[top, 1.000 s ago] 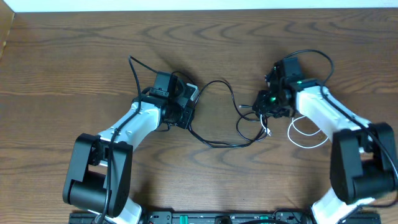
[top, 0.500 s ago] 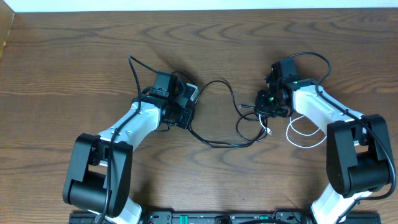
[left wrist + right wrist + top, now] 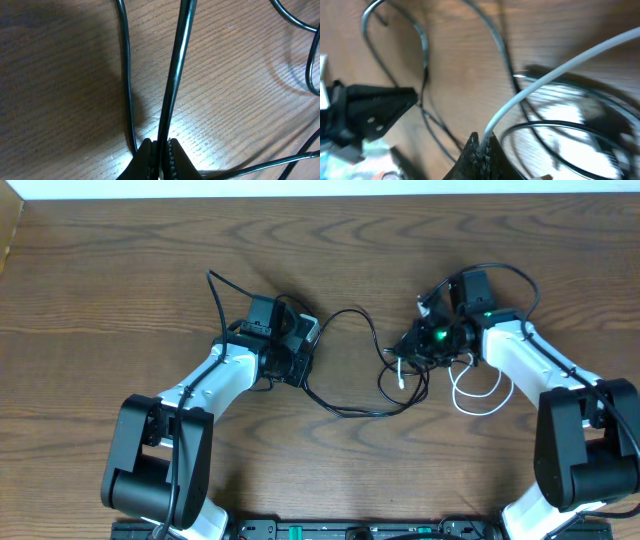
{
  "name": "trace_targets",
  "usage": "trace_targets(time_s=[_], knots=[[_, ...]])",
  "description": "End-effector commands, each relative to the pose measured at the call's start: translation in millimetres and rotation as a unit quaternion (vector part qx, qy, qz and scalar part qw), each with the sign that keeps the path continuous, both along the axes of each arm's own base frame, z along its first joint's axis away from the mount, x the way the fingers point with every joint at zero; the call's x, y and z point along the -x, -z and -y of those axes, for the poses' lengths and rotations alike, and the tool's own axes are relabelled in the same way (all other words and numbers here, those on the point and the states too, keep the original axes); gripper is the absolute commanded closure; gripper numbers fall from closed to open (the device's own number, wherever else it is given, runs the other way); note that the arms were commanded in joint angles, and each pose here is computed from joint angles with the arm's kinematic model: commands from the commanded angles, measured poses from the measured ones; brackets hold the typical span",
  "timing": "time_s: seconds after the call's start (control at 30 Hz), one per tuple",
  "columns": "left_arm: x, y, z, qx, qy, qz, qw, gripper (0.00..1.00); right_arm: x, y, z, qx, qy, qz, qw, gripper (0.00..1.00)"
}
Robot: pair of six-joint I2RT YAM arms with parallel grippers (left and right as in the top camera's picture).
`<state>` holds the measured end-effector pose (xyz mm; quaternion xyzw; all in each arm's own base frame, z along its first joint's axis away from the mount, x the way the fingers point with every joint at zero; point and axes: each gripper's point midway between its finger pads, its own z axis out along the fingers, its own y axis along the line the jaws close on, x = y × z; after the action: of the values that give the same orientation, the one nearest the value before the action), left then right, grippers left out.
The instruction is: Untangle cables
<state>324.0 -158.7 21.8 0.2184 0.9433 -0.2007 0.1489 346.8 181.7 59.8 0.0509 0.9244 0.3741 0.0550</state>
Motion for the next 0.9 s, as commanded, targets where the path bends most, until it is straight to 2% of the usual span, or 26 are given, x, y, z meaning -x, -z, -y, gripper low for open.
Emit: trace_targets(time_s=[0.0,0.1,0.23,0.5,0.6,0.7,0.77,0.87], knots=[[-0.7,0.4,-2.1,-0.003,-0.007,-0.001,1.000,0.92,2.7,-32.2,-17.6,-0.099,-0.050,0.035,0.993,0.99],[-0.7,0.4,-2.1,-0.003,-0.007,-0.001,1.000,0.92,-1.5,-45.7,-7.8,-0.143,-0.050,0.045,0.987,0.99],[-0.7,0.4,-2.1,-0.003,-0.007,-0.001,1.000,0.91,-7.2,-39.9,33.8,-0.134,-0.007,0.034,0.990,0.99],[-0.7,0.3,-2.1,-0.002,-0.013,-0.004,1.000,0.92,-30.0,-39.2,145.0,-0.128,0.137,0.047,0.981,0.99],[-0.7,0.3,-2.1,-0.002,-0.013,-0.004,1.000,0.92,-35.5,-62.5,173.4,-0.186,0.164,0.080,0.965,0.99],[-0.8,0.3,-2.1,-0.001,-0.013,-0.004,1.000,0.92,-37.5,-101.3,194.2,-0.260,0.153,0.152,0.941,0.99],[-0.8,0.3,-2.1,-0.001,-0.013,-0.004,1.000,0.92,-38.9,-105.2,209.8,-0.255,0.171,0.165,0.937,0.98],[-0.8,0.3,-2.1,-0.001,-0.013,-0.004,1.000,0.92,-39.3,-87.2,223.8,-0.208,0.209,0.139,0.945,0.89]])
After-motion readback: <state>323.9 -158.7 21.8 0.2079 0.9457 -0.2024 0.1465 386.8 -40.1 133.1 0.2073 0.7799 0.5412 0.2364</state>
